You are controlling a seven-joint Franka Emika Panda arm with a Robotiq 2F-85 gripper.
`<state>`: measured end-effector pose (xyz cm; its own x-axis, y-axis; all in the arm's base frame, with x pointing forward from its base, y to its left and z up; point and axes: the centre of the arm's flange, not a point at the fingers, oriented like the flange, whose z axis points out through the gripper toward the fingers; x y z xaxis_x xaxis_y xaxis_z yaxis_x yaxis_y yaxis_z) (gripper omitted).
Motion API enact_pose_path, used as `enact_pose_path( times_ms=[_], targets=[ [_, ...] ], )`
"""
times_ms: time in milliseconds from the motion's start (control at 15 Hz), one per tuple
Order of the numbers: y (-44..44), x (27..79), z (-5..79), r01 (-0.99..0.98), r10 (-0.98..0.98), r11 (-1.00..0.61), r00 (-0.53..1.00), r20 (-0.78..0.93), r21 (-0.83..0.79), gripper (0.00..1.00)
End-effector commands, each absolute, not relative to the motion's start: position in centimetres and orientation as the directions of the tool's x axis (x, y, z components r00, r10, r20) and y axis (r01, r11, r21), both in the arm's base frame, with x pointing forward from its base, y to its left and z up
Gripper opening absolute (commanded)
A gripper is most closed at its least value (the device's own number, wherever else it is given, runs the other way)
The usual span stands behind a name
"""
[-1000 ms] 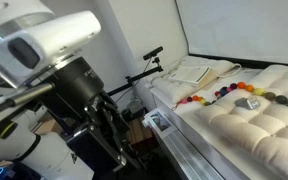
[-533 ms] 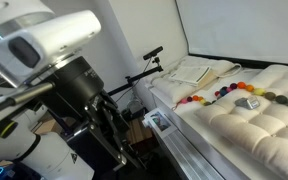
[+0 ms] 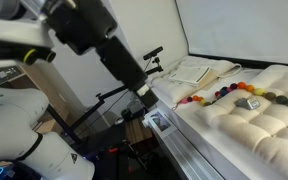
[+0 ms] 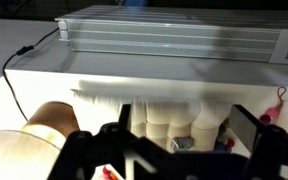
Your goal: Close the flip phone shut
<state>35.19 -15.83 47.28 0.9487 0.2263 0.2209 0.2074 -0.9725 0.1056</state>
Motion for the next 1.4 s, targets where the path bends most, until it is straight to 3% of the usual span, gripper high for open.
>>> enact_pose_path(
  times_ms=[0, 667, 1333],
  targets=[
    [-16.2, 40.7, 50.4, 0.268, 0.277, -0.961, 0.937, 0.212, 0.069, 1.00],
    [-18.4, 50.0, 46.2, 0.248, 0.251, -0.968, 0.963, 0.099, 0.036, 1.00],
    [-18.5, 53.9, 43.0, 0.212, 0.284, -0.936, 0.927, 0.247, 0.280, 1.00]
  ],
)
